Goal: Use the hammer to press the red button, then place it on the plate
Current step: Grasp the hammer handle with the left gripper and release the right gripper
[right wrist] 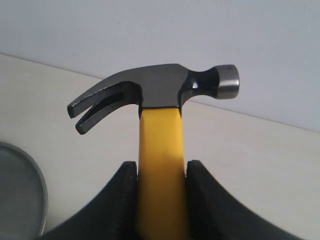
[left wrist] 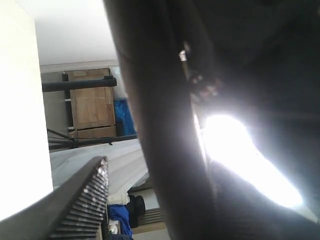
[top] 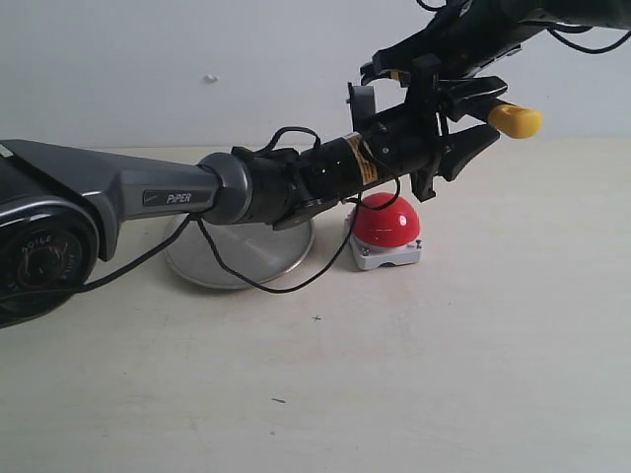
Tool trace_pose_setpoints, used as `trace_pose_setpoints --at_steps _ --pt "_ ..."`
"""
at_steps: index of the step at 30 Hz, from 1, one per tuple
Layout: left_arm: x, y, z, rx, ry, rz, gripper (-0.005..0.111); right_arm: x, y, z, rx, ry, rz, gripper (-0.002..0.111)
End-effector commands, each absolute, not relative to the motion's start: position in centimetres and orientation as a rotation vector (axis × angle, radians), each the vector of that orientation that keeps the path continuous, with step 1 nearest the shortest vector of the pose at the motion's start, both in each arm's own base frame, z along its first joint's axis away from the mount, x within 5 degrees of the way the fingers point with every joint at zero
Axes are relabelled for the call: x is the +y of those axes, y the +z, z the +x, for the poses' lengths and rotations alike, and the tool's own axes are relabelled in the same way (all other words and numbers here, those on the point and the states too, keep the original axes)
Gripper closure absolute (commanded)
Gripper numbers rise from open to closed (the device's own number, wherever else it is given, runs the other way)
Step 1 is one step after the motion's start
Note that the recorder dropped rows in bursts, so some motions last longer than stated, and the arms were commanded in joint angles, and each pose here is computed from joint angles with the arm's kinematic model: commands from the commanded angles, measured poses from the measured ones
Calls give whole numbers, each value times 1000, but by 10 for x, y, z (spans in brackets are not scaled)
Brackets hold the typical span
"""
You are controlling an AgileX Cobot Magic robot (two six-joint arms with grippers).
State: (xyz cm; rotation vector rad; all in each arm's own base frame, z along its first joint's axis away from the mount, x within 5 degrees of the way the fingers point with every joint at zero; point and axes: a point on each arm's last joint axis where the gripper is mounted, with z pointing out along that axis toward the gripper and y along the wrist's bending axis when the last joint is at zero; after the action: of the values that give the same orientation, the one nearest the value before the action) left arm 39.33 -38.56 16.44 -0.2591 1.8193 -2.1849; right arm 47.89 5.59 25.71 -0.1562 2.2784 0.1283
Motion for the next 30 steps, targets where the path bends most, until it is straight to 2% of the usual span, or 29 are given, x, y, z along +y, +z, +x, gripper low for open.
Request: trace_pose_setpoints --at_steps 1,15,27,30 --pt "-388 170 393 1789 -2212 -285 48 55 281 478 2171 105 -158 108" --pt "-386 173 396 1741 -2243 -356 49 54 293 472 2176 91 -176 108" --pt "-390 195 398 1658 -2291 -285 49 54 293 472 2168 90 -174 108" --pt "-390 194 398 1664 -2284 -292 55 54 293 472 2168 90 -174 108"
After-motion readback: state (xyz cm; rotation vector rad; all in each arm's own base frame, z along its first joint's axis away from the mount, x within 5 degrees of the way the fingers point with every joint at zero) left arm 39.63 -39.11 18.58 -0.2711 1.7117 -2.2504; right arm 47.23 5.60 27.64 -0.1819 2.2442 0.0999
